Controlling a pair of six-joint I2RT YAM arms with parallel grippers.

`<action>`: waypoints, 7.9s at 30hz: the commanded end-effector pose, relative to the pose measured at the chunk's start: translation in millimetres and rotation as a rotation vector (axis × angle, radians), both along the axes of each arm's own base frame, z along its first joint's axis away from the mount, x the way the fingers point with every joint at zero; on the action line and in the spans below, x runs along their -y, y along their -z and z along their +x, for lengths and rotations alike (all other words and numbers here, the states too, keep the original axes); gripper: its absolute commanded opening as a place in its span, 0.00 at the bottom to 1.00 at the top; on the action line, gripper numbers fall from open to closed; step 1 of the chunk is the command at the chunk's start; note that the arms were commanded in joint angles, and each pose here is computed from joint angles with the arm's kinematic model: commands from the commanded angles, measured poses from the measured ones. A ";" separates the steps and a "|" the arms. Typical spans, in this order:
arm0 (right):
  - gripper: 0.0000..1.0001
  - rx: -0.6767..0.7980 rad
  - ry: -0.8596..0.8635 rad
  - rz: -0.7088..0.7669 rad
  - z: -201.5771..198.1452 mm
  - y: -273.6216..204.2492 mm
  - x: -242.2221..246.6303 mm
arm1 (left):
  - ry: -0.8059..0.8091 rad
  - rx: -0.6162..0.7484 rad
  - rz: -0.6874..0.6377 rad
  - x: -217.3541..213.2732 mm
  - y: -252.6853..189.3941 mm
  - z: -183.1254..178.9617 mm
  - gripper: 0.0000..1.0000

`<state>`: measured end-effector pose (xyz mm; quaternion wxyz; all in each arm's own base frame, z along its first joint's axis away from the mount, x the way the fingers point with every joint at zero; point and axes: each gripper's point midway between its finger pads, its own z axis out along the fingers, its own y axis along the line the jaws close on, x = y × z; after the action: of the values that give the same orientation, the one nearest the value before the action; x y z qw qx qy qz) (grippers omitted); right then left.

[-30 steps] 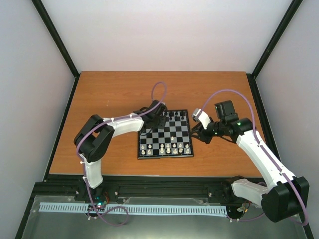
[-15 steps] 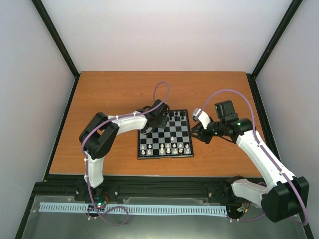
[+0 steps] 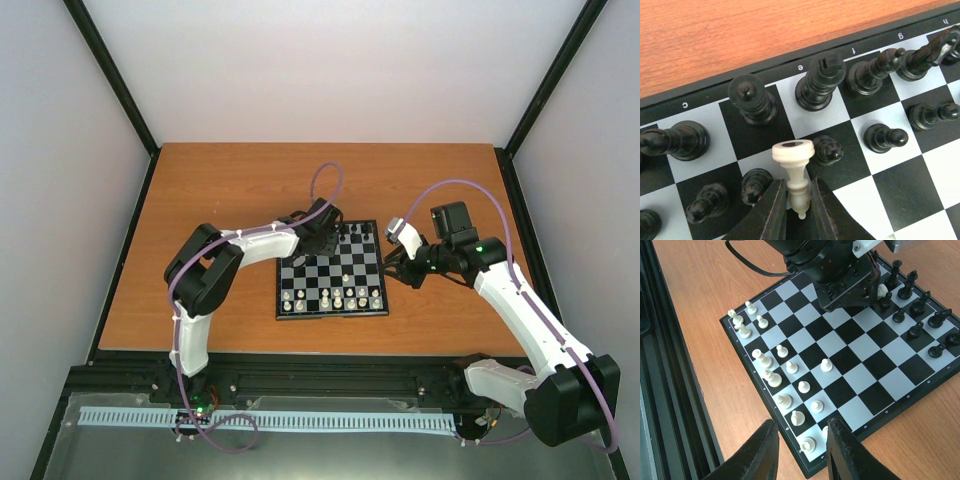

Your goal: Set up the chess pieces on the board

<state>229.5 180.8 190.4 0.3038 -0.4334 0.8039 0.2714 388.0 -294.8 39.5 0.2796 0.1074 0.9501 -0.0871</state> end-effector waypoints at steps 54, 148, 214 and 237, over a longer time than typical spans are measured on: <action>0.37 0.199 -0.396 -0.154 60.9 46.4 -19.7 | 0.538 -0.154 -0.044 24.9 8.7 -109.2 0.31; 0.23 0.134 -0.952 -0.696 45.4 179.8 -82.0 | 0.159 0.142 -0.382 -62.1 -104.9 -134.7 0.49; 0.48 -0.021 -0.358 0.017 66.0 32.9 -83.8 | 0.118 -0.029 -0.541 -9.6 -103.1 -90.1 0.13; 0.52 0.087 -0.033 -0.050 34.6 -6.4 -31.4 | 0.321 -0.230 0.081 -43.6 -56.7 -175.8 0.14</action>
<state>251.2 217.1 201.4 0.3017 -0.4700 0.7858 0.2655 218.5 -246.7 100.4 0.1616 0.2282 0.9516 -0.1274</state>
